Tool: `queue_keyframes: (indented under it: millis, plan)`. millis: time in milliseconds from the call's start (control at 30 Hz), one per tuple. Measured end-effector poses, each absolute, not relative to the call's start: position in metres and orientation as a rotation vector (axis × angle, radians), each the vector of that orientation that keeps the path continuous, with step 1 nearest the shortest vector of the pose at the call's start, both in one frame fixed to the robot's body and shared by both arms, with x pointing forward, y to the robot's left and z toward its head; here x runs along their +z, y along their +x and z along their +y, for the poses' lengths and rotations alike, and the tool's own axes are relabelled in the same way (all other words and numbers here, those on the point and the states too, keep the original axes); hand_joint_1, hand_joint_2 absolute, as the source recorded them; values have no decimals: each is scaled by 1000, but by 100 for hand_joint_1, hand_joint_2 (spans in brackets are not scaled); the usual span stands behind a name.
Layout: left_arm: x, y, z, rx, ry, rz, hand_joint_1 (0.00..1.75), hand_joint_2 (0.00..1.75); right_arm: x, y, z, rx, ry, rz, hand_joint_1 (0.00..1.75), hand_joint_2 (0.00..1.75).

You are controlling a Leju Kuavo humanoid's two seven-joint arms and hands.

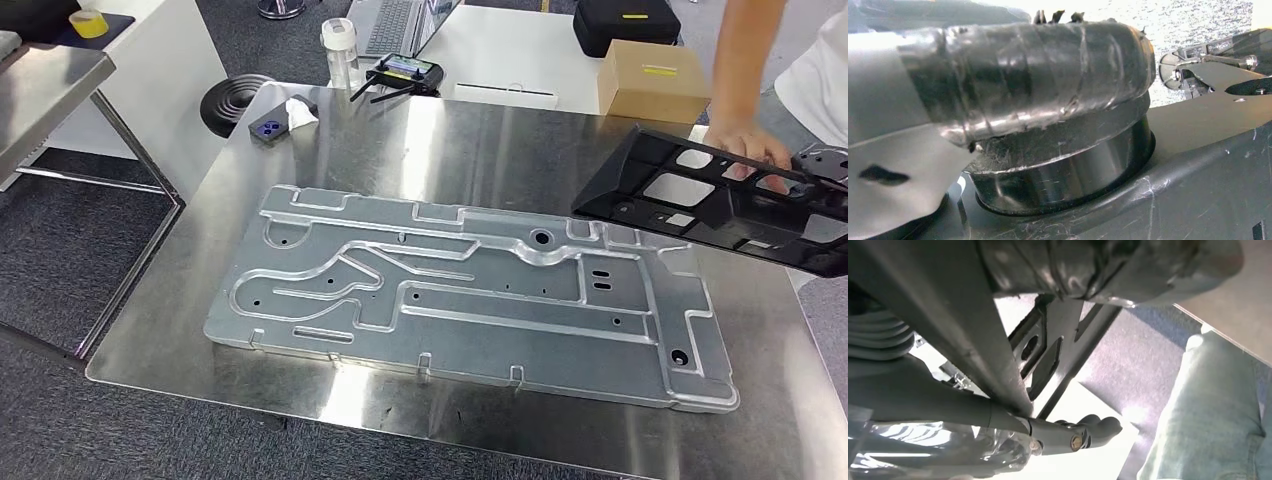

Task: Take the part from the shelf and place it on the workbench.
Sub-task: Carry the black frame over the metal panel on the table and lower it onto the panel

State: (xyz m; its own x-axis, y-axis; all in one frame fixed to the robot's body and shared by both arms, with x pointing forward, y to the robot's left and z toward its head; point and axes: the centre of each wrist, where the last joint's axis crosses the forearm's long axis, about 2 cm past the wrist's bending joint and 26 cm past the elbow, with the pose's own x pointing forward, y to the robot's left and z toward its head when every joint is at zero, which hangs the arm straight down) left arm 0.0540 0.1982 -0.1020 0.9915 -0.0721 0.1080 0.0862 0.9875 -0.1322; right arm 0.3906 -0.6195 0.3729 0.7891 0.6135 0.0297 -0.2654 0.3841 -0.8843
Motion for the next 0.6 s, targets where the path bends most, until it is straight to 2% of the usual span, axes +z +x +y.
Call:
queue_keyframes:
  millis: [600]
  plan:
    - [-102,54,198,-81,-137,-106,0,0,373,391,-619,558,-1031,-402,0,0]
